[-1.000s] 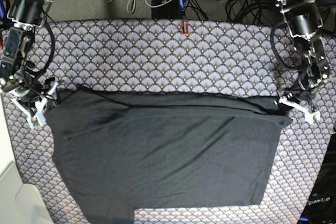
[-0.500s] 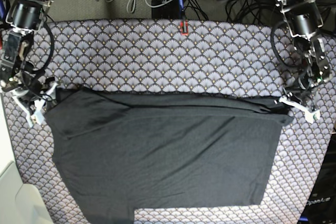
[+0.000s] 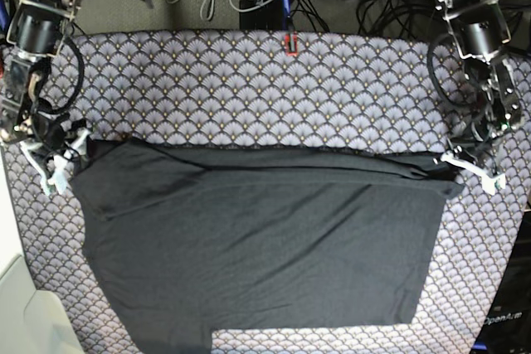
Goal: Fold the T-shirt properly
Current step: 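Hold the shirt edge with both grippers, lowering it onto the table, then lift the shirt with both grippers and swing it across the table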
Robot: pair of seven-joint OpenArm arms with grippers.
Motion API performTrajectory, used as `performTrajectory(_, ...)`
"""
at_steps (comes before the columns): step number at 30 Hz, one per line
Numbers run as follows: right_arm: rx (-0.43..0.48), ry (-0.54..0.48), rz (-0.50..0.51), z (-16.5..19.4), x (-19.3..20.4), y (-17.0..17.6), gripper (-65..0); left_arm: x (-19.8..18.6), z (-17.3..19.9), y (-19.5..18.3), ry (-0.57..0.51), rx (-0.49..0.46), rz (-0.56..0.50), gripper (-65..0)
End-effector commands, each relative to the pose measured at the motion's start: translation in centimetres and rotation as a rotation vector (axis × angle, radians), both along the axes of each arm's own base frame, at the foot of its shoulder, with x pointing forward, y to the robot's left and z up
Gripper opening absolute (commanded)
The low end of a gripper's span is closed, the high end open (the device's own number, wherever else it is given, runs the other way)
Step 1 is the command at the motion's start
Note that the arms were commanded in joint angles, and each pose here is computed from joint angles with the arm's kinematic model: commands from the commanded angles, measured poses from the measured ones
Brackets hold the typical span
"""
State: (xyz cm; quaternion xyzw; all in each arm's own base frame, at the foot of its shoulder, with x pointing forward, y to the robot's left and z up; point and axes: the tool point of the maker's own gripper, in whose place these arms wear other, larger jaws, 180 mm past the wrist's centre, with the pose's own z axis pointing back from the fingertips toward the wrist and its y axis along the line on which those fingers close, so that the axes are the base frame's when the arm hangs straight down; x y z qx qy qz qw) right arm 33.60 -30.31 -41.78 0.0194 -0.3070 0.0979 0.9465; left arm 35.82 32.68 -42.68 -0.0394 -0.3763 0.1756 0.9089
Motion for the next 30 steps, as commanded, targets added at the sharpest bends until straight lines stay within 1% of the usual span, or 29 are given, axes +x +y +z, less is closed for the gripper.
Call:
performTrajectory(1, -0.016, -0.046, -0.006, 1.5, 1.0, -1.0, -31.8, -0.1, 0.2, 0.4, 0.022, 0.013, -0.004, -64.7)
performTrajectory(5, -0.015, -0.042, -0.004, 1.4, 1.0, -0.9, -32.3, -0.1, 0.2, 0.5, 0.021, 0.012, -0.002, -64.7)
performTrajectory(7, -0.015, -0.041, -0.003, 1.4, 1.0, -0.9, -35.8, 0.0, 0.3, 0.5, 0.020, 0.016, -0.006, -64.7)
performTrajectory(9, -0.015, -0.037, -0.003, 1.2, 0.8, -0.9, -42.3, 0.0, 0.3, 0.6, 0.020, 0.017, -0.006, -64.7)
performTrajectory(10, -0.014, -0.036, -0.005, 1.2, 0.8, -0.9, -47.1, -0.1, 0.3, 0.6, 0.021, 0.019, -0.006, -64.7)
performTrajectory(13, -0.015, -0.025, -0.008, 1.0, 0.5, -1.0, -64.5, -0.2, 0.3, 0.7, 0.026, 0.024, -0.006, -64.7)
performTrajectory(16, -0.046, -0.010, -0.007, 0.9, -0.5, -2.1, -64.4, -1.0, 0.0, 0.8, 0.071, 0.021, -0.015, -64.7)
performTrajectory(20, -0.105, -0.044, 0.019, 2.6, -0.9, -2.7, -65.0, -0.5, 3.3, 2.1, 0.058, 0.084, -0.042, -64.7)
performTrajectory(24, -0.179, -0.106, 0.074, 5.1, -1.4, -2.0, -65.0, -0.9, 5.3, 2.3, 0.061, 0.139, -0.075, -64.7)
performTrajectory(27, -0.231, -0.106, 0.107, 6.2, -2.6, -1.4, -65.0, -2.0, 5.9, 2.2, 0.085, 0.165, -0.096, -64.7)
performTrajectory(30, -0.267, -0.083, 0.127, 6.3, -4.2, -1.2, -65.0, -3.7, 5.7, 1.9, 0.113, 0.193, -0.120, -64.7)
